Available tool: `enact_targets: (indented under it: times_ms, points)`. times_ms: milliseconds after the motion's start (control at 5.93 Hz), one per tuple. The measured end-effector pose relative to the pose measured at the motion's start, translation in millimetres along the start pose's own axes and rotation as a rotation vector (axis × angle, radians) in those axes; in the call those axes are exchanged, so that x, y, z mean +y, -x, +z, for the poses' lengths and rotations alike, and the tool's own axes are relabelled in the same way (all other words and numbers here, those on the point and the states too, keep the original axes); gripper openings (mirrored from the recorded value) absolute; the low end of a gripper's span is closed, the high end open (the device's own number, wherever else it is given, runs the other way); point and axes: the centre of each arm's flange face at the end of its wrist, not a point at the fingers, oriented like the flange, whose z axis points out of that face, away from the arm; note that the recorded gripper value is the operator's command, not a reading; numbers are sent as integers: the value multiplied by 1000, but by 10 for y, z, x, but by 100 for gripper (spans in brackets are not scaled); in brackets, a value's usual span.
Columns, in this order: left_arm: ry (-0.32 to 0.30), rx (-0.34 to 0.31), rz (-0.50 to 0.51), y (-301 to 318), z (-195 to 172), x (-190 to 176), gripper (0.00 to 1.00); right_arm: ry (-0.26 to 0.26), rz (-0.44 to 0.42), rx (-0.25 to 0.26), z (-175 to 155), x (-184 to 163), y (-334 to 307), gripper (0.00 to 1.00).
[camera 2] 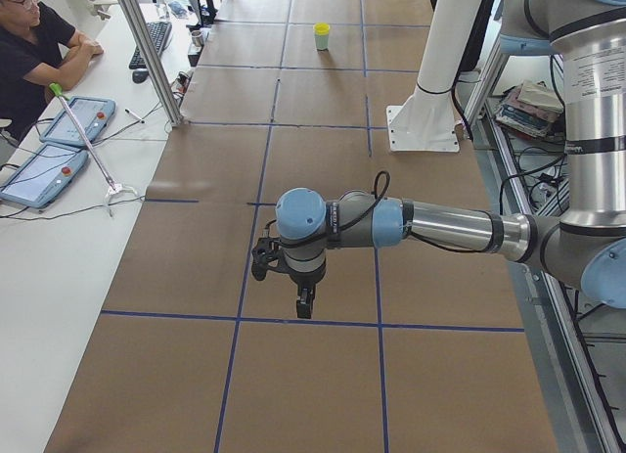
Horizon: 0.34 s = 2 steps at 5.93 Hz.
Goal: Transfer and stack yellow cup on green cup
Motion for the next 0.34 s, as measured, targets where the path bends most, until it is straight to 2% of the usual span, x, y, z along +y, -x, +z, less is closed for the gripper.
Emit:
enact_targets:
  times_ms: [338]
  points:
    - [14, 1, -11, 35, 45, 45, 100, 2, 69, -3, 16, 12, -17, 100]
